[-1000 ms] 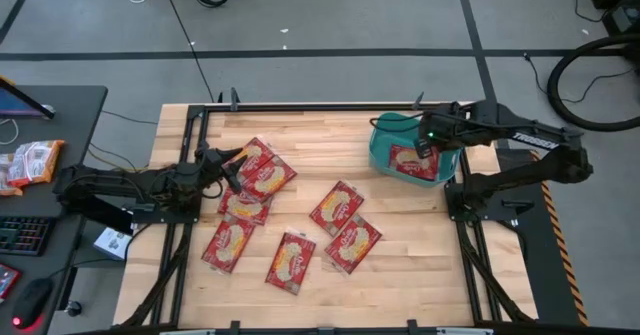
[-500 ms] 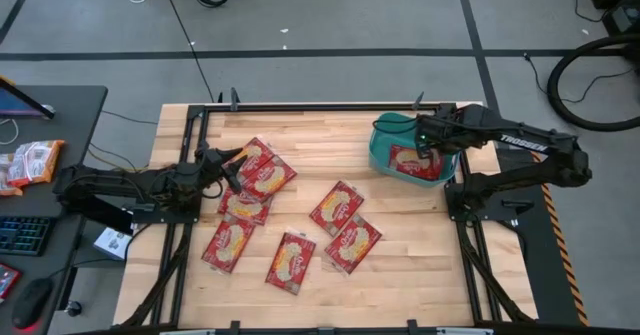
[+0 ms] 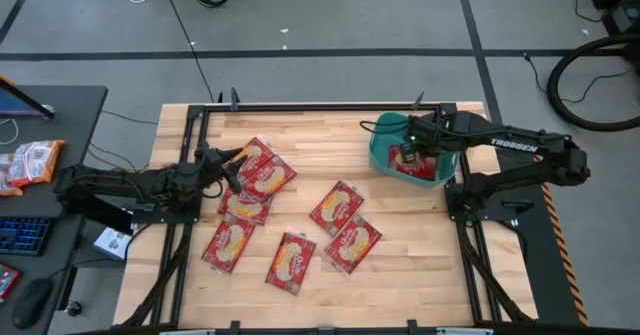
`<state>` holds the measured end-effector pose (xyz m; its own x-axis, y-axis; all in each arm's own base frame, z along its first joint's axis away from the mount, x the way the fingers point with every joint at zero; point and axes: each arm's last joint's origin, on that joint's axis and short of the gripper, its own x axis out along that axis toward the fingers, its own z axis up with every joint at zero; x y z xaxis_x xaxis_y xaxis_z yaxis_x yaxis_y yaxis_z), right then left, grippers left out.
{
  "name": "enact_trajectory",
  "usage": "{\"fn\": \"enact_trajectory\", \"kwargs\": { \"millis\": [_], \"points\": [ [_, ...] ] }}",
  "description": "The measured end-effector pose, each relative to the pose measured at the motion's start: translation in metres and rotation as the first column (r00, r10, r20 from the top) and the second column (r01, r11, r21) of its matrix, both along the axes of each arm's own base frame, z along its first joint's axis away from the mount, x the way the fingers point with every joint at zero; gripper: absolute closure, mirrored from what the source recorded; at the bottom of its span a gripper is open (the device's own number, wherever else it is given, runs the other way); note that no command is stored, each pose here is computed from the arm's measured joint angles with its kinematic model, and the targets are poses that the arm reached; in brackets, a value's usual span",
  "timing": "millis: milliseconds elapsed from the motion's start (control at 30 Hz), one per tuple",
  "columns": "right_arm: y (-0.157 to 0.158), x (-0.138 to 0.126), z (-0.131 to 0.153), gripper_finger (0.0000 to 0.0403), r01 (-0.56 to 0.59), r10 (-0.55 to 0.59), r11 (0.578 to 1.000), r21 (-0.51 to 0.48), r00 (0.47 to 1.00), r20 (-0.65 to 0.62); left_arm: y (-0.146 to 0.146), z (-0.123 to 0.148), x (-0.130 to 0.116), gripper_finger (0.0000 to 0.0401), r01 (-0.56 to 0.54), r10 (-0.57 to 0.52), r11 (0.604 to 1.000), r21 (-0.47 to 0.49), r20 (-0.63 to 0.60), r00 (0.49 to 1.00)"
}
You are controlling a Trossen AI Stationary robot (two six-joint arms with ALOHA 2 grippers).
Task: Sort popcorn bags into baskets
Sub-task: Put the red popcorn bag into the green container
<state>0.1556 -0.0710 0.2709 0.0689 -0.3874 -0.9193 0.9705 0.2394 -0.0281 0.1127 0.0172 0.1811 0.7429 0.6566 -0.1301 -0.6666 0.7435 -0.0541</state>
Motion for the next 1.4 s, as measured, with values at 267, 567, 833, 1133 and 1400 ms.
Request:
{"fn": "enact_trajectory", "kwargs": {
  "millis": [267, 567, 833, 1133, 1400],
  "points": [
    [-0.006, 0.016, -0.006, 0.0381, -0.091, 0.091, 0.995, -0.026, 0.996, -0.011, 0.0, 0.0, 0.0, 0.0271, 0.009, -0.009, 1.0, -0.002, 0.001, 1.0],
    [-0.013, 0.039, -0.016, 0.0276, -0.194, 0.194, 0.981, 0.008, 0.981, 0.027, -0.001, 0.0, 0.001, 0.0271, 0.041, -0.041, 0.999, -0.007, 0.0, 0.999],
    [-0.008, 0.076, 0.019, 0.0242, -0.358, 0.379, 0.923, -0.143, 0.91, 0.167, -0.001, 0.0, 0.001, 0.0271, 0.041, -0.041, 0.999, -0.006, 0.0, 0.999],
    [0.024, 0.138, 0.007, 0.0243, -0.636, 0.683, 0.73, -0.25, 0.675, 0.279, -0.001, 0.0, 0.001, 0.0271, 0.041, -0.041, 0.999, -0.006, -0.001, 0.999],
    [0.068, 0.19, -0.015, 0.0243, -0.806, 0.826, 0.563, -0.184, 0.537, 0.173, -0.001, 0.0, 0.001, 0.0271, 0.041, -0.041, 0.999, -0.006, -0.001, 0.999]
  ]
}}
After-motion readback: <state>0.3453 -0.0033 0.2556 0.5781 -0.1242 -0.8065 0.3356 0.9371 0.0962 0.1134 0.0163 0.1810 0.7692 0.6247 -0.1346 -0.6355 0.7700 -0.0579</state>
